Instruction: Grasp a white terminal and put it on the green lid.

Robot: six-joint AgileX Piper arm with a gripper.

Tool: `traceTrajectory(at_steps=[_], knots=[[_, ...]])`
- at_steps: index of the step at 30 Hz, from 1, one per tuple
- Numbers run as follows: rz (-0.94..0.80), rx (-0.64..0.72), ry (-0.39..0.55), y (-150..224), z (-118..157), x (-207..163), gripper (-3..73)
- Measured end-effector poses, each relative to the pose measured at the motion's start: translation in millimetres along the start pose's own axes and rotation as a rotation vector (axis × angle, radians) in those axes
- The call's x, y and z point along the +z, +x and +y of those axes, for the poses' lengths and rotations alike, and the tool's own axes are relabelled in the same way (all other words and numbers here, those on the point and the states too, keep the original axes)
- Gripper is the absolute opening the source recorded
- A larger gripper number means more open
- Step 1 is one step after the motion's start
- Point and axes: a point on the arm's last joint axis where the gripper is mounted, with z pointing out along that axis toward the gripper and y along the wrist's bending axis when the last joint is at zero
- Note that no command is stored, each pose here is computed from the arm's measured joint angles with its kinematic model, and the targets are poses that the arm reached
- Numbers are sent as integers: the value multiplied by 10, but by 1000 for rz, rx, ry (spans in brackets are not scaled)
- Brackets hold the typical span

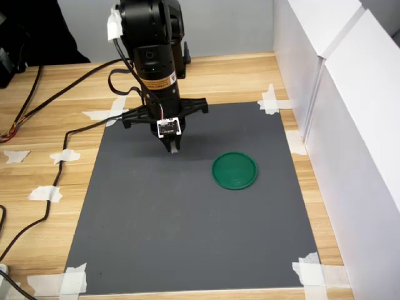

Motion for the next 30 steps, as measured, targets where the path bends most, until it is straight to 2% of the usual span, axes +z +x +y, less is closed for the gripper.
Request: traceTrajectory(at_steps=[7, 15, 26, 30], knots=[[8, -154, -44, -376, 410, -5, 84], [47, -239, -93, -577, 815, 260, 84], [105, -230, -150, -565, 940, 478, 84], [107, -255, -154, -563, 944, 496, 108]])
